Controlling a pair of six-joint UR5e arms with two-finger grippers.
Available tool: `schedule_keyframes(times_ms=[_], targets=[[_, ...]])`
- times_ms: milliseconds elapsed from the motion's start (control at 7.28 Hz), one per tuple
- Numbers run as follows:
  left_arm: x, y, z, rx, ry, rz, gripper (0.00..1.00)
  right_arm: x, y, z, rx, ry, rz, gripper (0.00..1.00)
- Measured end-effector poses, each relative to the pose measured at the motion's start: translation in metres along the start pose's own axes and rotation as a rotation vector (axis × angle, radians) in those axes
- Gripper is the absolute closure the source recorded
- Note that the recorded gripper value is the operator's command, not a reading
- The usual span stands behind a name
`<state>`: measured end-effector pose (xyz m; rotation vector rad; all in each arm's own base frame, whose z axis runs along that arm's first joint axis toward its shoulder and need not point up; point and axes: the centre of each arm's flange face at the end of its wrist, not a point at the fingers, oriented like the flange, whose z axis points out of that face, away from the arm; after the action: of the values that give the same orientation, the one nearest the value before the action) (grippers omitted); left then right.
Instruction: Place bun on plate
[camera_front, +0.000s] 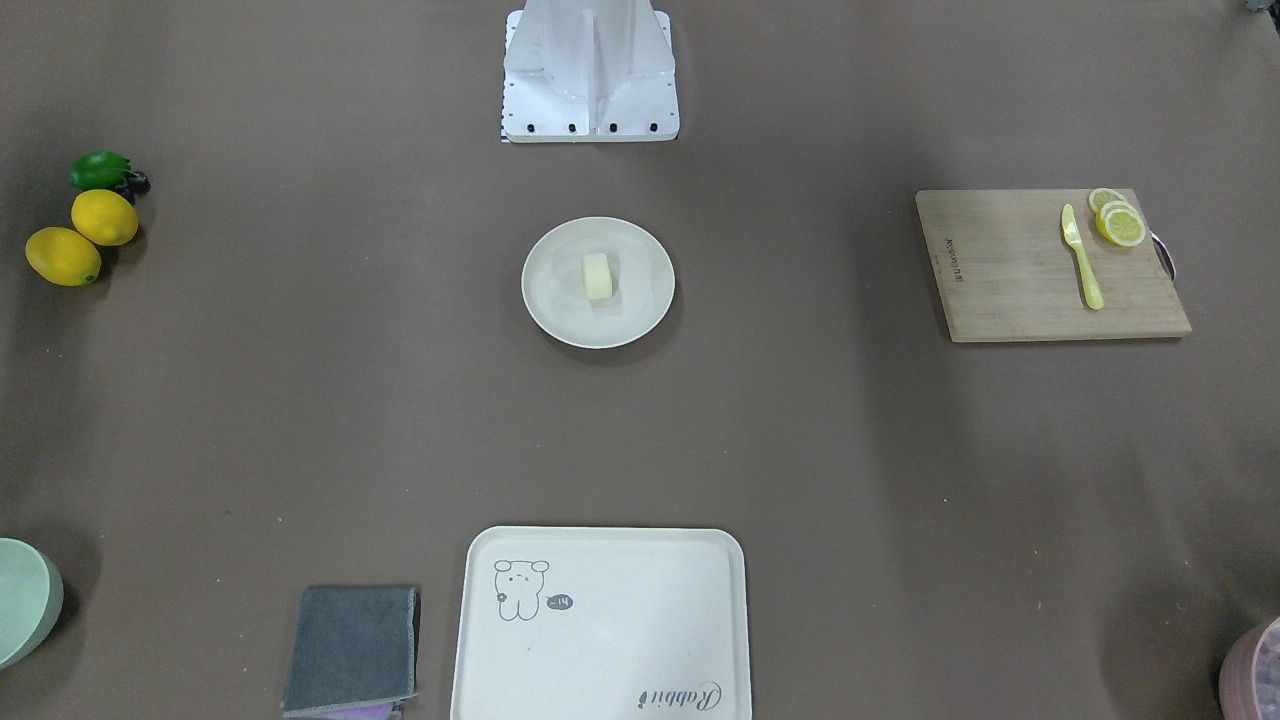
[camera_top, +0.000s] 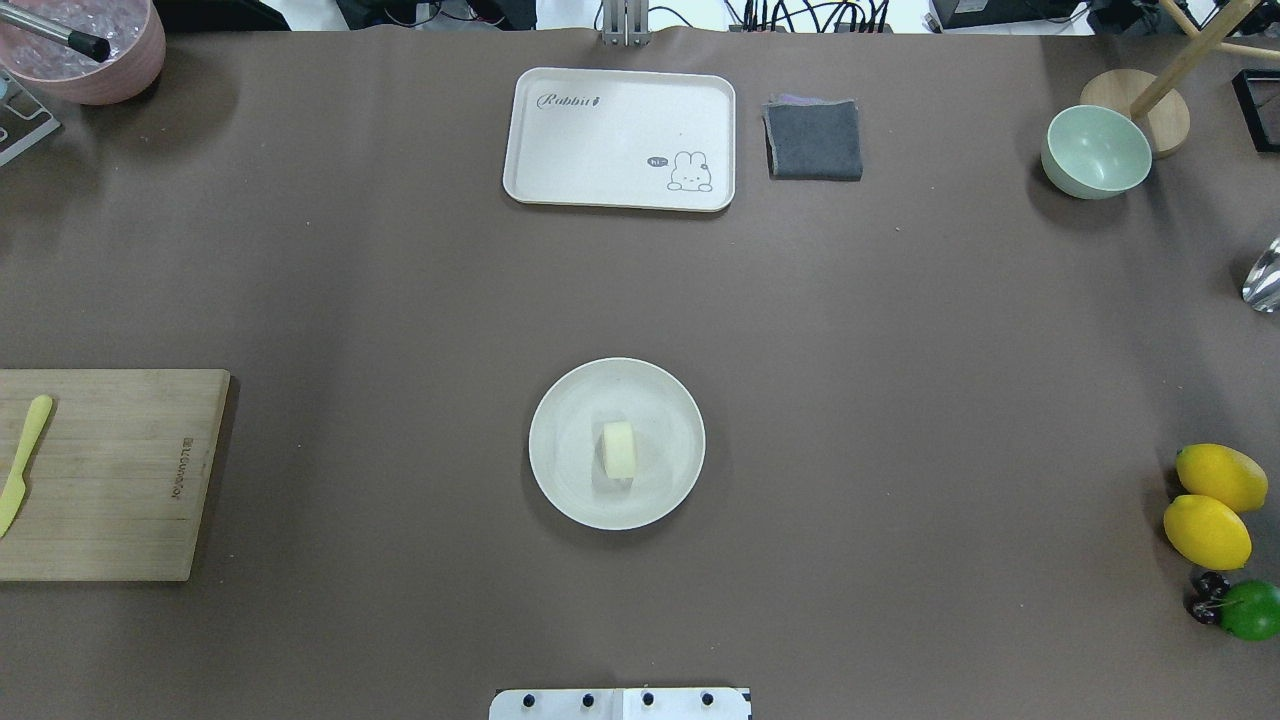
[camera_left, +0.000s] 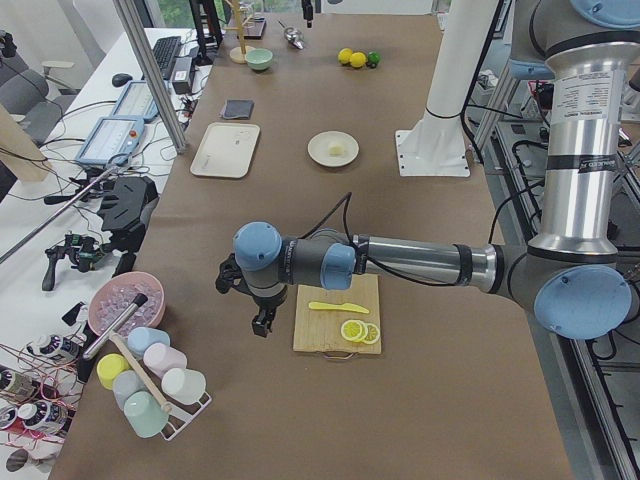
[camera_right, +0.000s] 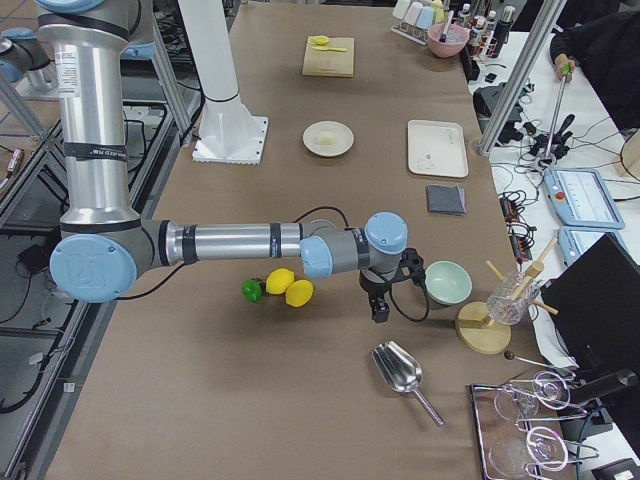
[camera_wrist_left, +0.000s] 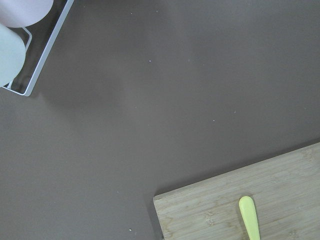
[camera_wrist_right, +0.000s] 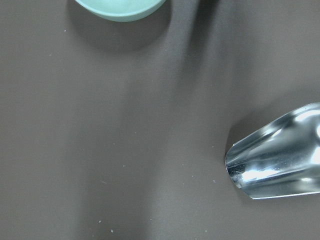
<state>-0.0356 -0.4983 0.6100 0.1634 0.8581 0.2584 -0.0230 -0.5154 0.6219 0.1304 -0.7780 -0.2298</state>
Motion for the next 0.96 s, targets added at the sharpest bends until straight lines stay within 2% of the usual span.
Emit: schedule_keyframes(times_ms=[962], targets=[[0.0054,0.0010,-0.0088,0.017,-0.008,0.012,0.02,0.0024,-0.0036,0.0055,-0.008,0.014,0.000,0.00]])
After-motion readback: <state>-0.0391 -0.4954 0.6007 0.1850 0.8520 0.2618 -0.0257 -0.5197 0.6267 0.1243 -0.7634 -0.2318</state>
